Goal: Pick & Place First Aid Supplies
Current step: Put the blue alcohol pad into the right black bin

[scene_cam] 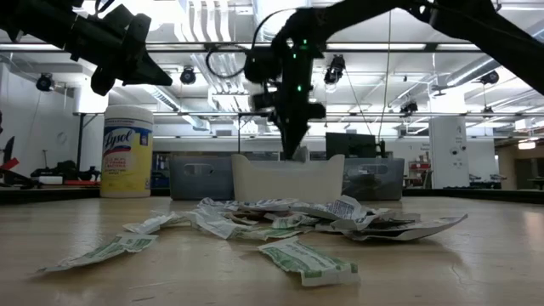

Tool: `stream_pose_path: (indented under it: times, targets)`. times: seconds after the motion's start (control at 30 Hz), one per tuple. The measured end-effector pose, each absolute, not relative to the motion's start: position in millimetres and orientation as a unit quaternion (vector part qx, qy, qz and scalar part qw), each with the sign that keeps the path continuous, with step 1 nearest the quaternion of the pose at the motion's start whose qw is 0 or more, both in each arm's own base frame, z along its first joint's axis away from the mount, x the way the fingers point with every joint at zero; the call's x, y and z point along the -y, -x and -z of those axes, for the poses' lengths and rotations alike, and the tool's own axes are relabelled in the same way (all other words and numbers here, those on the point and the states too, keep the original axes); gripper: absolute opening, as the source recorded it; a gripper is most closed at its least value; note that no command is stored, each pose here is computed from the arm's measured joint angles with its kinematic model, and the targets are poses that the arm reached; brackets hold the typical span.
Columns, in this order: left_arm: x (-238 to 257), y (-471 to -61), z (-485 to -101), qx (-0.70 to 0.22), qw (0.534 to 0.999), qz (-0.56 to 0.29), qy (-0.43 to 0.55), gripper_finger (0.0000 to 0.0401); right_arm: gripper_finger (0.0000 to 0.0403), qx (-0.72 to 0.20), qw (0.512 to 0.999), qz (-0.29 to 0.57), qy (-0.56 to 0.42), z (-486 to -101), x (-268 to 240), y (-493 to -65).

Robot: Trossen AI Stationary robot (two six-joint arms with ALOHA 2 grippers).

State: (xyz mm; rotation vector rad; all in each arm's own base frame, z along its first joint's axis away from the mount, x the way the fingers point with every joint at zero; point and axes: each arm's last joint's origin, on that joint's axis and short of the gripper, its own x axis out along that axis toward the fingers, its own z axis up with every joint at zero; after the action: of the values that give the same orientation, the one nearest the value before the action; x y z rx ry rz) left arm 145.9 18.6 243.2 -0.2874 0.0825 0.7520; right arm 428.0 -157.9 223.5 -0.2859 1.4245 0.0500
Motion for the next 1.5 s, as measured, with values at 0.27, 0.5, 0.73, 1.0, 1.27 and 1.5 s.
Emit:
stream_pose_path:
  times: [0.27, 0.5, 0.73, 1.0, 1.27, 1.5]
  targets:
    - [-18.6, -145.9, -243.4, -0.039, 0.919, -0.365, 0.141, 0.0000, 0.0008, -0.667, 0.734, 0.077, 0.103, -273.7, 184.5, -404.3]
    - [-18.5, -146.1, -243.4, -0.039, 0.920, -0.363, 0.142, 0.0000, 0.0008, -0.713, 0.683, 0.149, -0.048, -260.0, 242.9, -355.1]
    - [-18.5, -146.1, -243.4, -0.040, 0.921, -0.362, 0.141, 0.0000, 0.0008, -0.730, 0.652, 0.155, -0.133, -227.6, 276.4, -321.5]
    - [-18.5, -146.1, -243.4, -0.040, 0.921, -0.362, 0.139, 0.0000, 0.0014, -0.733, 0.652, 0.146, -0.130, -219.2, 288.3, -310.9]
    - [-18.5, -146.1, -243.4, -0.041, 0.921, -0.362, 0.139, 0.0000, 0.0085, -0.708, 0.680, 0.155, -0.108, -237.7, 291.7, -316.8]
    - [-18.0, -146.5, -243.3, -0.043, 0.924, -0.352, 0.141, 0.0000, 0.0113, -0.678, 0.700, 0.169, -0.150, -285.0, 273.8, -313.6]
